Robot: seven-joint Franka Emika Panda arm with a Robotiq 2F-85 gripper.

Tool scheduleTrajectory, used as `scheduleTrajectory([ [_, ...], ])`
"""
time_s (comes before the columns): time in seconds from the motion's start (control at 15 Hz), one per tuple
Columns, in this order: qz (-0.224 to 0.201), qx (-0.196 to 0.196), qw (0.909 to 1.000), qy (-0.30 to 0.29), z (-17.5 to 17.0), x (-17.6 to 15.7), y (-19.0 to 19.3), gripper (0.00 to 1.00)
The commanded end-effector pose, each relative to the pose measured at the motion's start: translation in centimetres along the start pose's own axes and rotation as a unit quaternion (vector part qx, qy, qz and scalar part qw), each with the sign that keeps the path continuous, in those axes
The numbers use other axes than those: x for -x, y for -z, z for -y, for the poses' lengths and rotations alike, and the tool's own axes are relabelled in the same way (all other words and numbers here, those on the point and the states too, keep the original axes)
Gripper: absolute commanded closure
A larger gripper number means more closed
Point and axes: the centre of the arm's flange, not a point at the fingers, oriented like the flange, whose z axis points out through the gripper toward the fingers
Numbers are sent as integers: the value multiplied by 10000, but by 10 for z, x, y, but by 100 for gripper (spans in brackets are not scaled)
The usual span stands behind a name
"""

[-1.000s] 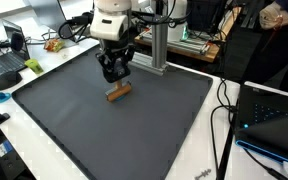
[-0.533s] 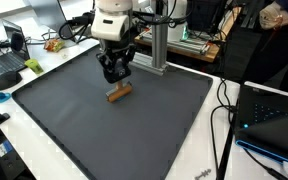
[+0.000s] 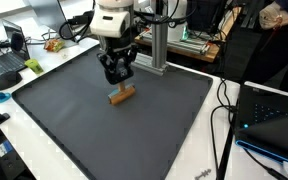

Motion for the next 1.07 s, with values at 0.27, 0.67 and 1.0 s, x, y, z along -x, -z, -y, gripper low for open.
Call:
scheduleTrajectory([
  [0.27,-451,203,9846,-1675,0,33,80,78],
  [0.67,-400,358,9417,-3321,2,56,99,78],
  [1.0,-367,260,8847,-4639,0,66,83,78],
])
